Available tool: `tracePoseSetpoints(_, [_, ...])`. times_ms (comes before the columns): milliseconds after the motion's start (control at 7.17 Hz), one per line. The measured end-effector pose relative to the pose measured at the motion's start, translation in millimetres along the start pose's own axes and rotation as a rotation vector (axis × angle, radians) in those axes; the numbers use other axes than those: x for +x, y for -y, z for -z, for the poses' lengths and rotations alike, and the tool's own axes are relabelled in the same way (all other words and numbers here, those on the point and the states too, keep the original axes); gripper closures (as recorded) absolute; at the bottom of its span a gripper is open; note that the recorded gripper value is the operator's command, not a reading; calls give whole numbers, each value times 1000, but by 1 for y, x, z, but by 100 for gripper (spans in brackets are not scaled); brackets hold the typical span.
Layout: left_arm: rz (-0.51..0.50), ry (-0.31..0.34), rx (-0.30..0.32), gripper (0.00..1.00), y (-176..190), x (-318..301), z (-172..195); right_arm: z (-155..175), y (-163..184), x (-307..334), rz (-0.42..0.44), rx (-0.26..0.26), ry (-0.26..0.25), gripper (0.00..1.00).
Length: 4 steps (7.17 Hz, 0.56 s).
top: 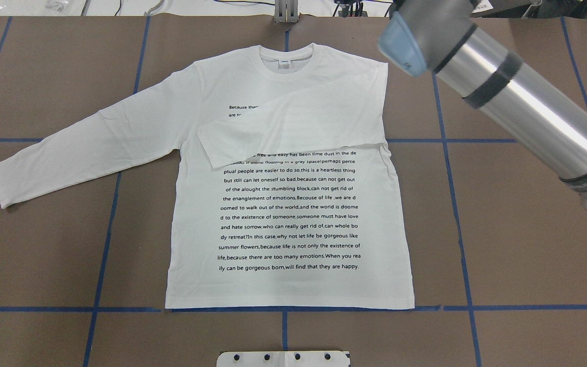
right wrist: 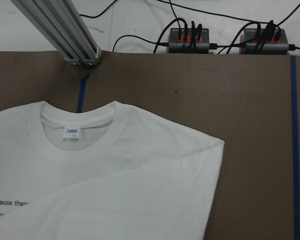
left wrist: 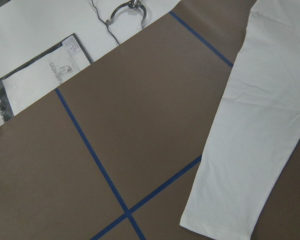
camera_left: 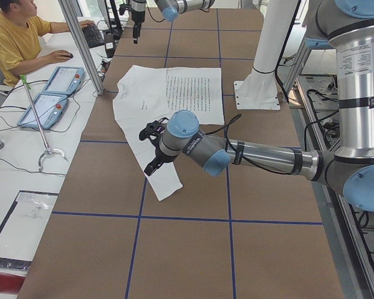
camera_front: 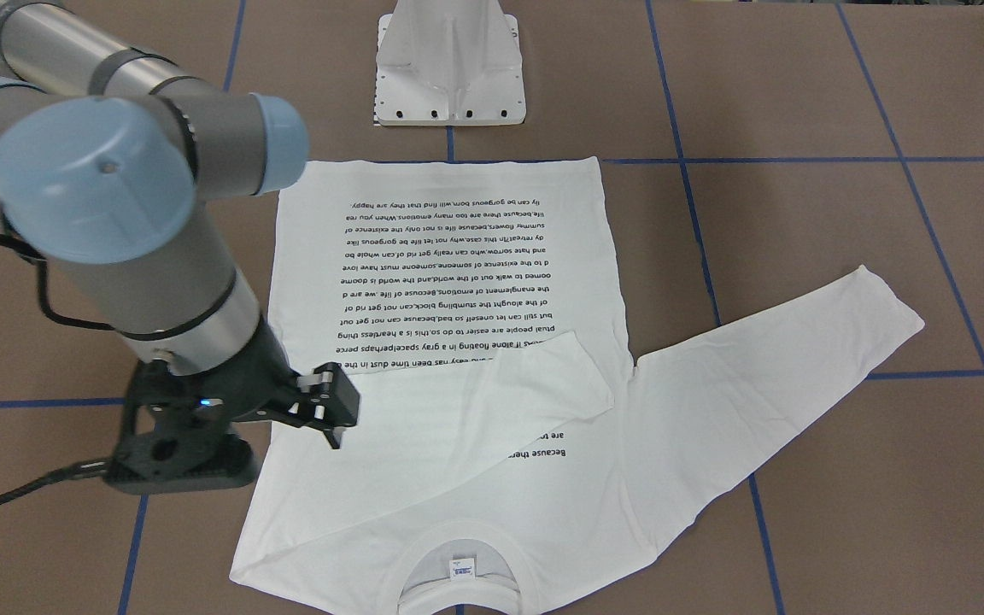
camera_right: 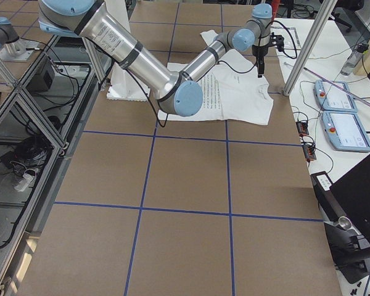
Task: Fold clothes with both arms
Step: 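Release the sleeve and raise the right gripper away from the shirt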
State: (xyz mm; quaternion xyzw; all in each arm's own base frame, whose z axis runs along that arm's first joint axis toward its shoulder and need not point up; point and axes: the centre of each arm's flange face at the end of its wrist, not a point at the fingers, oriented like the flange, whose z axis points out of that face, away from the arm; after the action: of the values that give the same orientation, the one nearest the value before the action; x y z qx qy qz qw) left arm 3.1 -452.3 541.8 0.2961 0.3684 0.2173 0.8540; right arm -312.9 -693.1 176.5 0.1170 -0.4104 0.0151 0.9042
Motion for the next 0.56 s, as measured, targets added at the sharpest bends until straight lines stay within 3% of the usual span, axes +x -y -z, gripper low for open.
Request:
tracePoseSetpoints(279, [-51, -13, -23, 0, -29, 0, -55, 11, -39, 135, 150, -24, -9, 0])
tracePoseSetpoints(558, [-107, -35, -54, 0, -50, 17, -103, 25, -86, 227, 193, -35, -29, 0])
